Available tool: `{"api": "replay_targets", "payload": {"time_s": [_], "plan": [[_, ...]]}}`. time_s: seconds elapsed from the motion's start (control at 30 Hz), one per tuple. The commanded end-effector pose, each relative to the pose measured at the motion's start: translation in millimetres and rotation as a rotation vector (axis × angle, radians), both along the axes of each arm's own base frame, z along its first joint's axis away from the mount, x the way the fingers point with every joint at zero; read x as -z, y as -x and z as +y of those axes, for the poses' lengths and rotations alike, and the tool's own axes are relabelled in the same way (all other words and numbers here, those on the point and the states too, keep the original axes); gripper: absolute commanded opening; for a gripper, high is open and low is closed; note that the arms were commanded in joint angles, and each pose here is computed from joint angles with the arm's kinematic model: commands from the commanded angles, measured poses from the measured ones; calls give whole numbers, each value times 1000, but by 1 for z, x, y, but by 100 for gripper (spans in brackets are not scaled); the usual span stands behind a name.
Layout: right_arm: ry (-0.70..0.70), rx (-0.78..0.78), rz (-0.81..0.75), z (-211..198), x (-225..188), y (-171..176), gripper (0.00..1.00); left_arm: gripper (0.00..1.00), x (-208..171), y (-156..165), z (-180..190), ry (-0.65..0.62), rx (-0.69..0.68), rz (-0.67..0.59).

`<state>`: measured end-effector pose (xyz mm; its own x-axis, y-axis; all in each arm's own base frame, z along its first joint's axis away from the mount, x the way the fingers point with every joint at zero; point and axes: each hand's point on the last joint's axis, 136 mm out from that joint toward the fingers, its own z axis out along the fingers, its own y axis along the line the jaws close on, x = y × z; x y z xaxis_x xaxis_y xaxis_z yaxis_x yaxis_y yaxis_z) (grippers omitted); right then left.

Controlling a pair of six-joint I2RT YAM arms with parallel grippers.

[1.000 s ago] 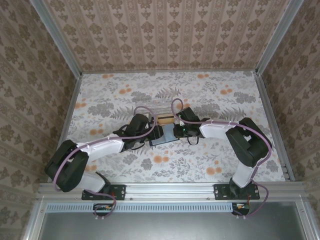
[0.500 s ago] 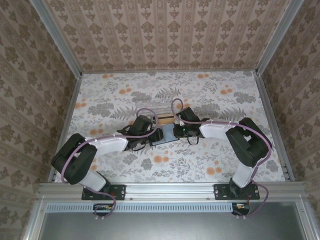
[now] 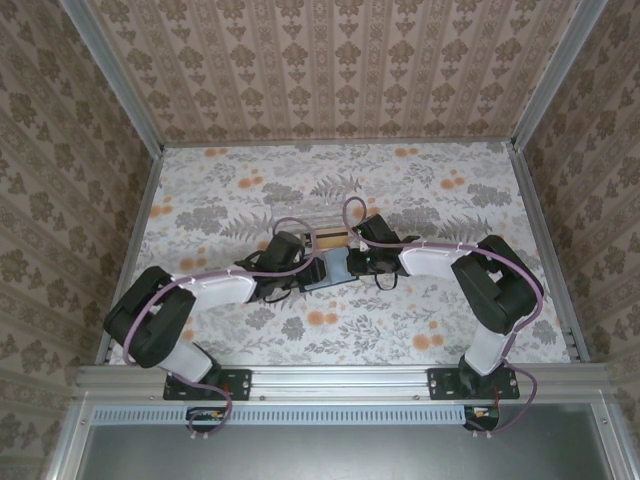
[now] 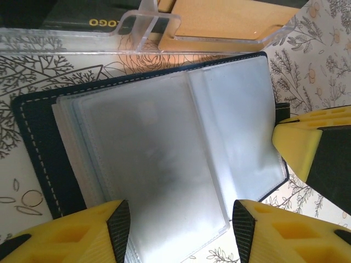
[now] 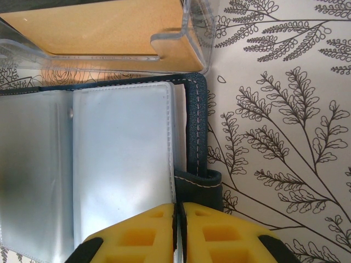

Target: Take the credit cards out of the card holder

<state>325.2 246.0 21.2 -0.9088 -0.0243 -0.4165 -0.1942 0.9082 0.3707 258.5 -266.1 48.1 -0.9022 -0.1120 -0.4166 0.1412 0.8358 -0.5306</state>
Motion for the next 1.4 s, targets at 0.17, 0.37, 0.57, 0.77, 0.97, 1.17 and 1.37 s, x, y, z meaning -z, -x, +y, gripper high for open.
{"api": "replay_targets", "payload": {"time_s": [0.17, 0.37, 0.57, 0.77, 0.97, 1.17, 1.37], "plan": [[20, -5, 86, 0, 22, 16, 14, 54, 3, 0, 5, -2, -16, 6], [19, -5, 86, 0, 21, 16, 14, 54, 11, 0, 3, -7, -15, 27], [17, -7, 85, 1, 20, 16, 15, 53, 20, 2, 2, -14, -16, 52], [17, -9, 90, 1, 23, 17, 15, 54, 23, 3, -8, 21, 5, 67], [19, -10, 93, 2, 23, 17, 14, 62, 23, 3, -16, 64, 21, 68], [18, -10, 91, 2, 23, 16, 14, 64, 15, 2, -19, 89, 32, 48], [19, -11, 93, 3, 23, 16, 15, 63, 7, 2, -7, 44, 4, 20]]}}
